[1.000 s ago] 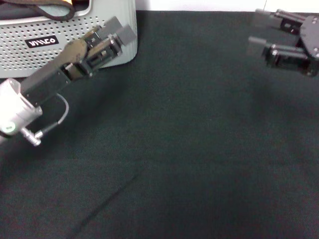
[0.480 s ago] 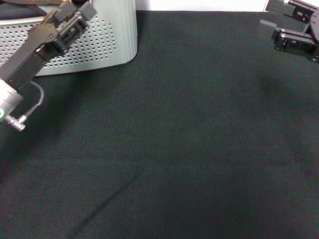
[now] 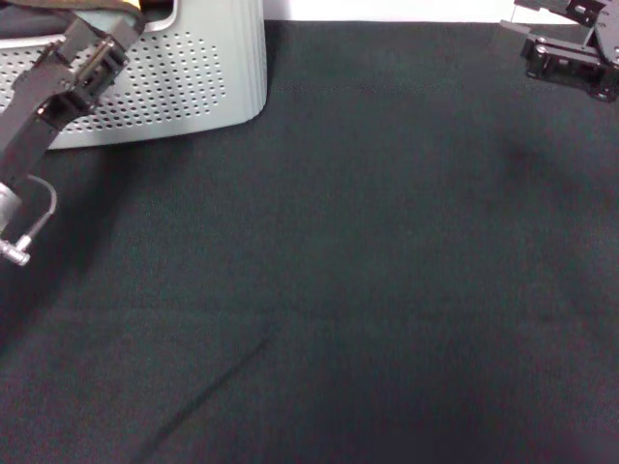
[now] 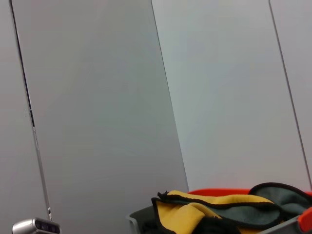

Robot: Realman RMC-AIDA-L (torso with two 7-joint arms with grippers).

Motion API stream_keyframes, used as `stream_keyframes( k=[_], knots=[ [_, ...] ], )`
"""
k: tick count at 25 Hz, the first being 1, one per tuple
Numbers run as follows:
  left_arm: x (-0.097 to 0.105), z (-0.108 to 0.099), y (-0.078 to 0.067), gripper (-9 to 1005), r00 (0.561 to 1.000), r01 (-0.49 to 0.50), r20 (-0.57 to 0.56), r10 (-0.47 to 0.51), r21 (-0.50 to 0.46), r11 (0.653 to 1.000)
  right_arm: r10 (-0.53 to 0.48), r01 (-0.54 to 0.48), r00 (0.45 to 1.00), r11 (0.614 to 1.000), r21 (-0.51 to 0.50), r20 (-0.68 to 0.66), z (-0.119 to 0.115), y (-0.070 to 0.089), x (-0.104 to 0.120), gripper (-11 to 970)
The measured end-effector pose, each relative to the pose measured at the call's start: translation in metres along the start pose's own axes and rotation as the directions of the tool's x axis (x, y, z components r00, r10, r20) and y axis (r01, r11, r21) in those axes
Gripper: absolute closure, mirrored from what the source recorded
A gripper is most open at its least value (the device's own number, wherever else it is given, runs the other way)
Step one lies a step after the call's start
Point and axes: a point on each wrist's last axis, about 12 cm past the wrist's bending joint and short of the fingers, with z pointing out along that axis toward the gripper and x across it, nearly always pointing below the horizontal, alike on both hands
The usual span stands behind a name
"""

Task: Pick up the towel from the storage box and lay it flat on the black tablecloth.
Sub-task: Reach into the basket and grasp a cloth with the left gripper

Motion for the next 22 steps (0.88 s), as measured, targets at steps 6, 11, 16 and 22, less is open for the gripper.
stream_keyframes(
  k=[6, 11, 16, 22],
  knots=[
    [0.005, 0.007, 0.002, 182, 0.999, -0.021, -0.03, 0.02, -0.024, 1.0, -0.001, 0.001, 1.0, 1.0, 0.001, -0.001, 0.0, 0.0, 0.0, 88],
    [0.007, 0.01, 0.005, 183, 0.998, -0.032, -0.054, 0.03, -0.048, 0.998, -0.001, 0.001, 1.0, 1.0, 0.003, 0.0, 0.0, -0.001, 0.0, 88],
    [0.009, 0.006, 0.008, 183, 0.997, -0.05, -0.063, 0.045, -0.078, 0.996, -0.001, 0.001, 1.0, 1.0, 0.004, -0.001, 0.0, -0.001, 0.0, 88],
    [0.012, 0.003, 0.01, 183, 0.997, -0.042, -0.072, 0.035, -0.097, 0.994, -0.002, 0.002, 1.0, 1.0, 0.004, -0.001, 0.0, -0.001, 0.0, 88]
  ],
)
